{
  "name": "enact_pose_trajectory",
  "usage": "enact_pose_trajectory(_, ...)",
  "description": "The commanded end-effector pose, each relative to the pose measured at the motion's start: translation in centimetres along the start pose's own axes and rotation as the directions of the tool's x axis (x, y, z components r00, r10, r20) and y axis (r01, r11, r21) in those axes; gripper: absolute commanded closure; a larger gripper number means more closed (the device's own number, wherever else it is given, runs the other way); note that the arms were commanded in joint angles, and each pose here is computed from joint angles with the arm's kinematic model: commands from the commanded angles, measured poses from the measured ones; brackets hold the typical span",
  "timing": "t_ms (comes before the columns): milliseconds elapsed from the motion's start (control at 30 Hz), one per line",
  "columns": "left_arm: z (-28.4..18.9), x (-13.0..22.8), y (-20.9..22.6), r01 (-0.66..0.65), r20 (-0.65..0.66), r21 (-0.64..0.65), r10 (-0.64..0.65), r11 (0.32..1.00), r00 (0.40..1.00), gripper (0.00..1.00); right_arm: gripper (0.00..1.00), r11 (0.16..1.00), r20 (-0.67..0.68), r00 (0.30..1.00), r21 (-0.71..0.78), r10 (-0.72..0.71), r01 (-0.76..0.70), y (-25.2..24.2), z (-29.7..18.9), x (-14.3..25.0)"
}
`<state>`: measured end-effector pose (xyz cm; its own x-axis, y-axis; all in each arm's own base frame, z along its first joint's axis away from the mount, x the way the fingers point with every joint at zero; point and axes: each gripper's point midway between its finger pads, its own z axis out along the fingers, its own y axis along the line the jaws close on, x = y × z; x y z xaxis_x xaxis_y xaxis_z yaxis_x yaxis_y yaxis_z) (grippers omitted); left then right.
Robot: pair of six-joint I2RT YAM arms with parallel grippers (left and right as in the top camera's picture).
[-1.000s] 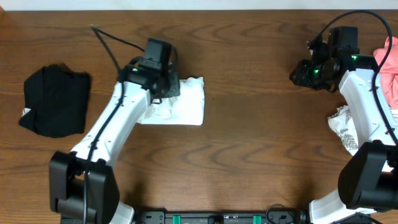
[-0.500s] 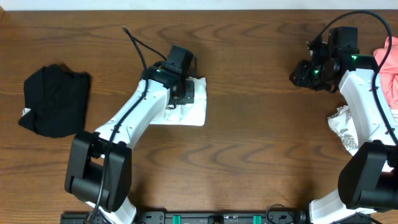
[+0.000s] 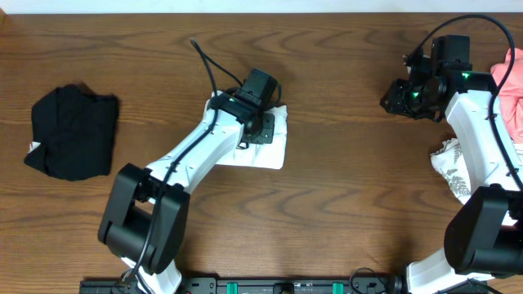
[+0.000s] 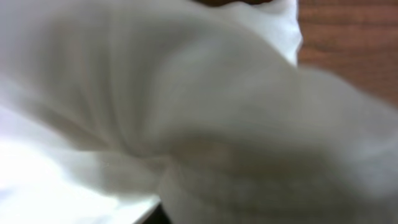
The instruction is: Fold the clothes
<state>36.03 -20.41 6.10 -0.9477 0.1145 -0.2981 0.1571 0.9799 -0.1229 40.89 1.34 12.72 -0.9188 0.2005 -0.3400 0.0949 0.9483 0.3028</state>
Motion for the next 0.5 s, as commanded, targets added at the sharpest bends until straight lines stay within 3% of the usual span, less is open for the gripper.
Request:
enact_pose_trajectory(0,0.0,0.2,-2.4,-0.014,-0.007,0.078,0.014,0.997,1.0,0.67,0.67,1.0,0.026,1.0,-0.01,-0.015,0.016,0.4,-1.0,-0.4)
enact_pose_trajectory(133,-0.2,0.3,-5.4,-0.053,0.006,0.171,0.052,0.984,0.999,0.59,0.67,1.0,0.03,0.999,-0.013,-0.023,0.023,0.7,-0.9,-0.5)
enact_pose_trajectory(267,-0.5,0.5,-7.1,-0.082,0.01,0.235,0.082,0.969,0.997,0.59,0.67,0.999,0.028,0.999,-0.015,-0.028,0.028,0.9,-0.9,-0.4)
enact_pose_trajectory(467,-2.0,-0.6,-5.9,-0.107,0.055,0.221,0.098,0.969,0.994,0.63,0.67,0.999,0.032,0.999,-0.025,-0.041,0.042,1.2,-0.8,-0.5)
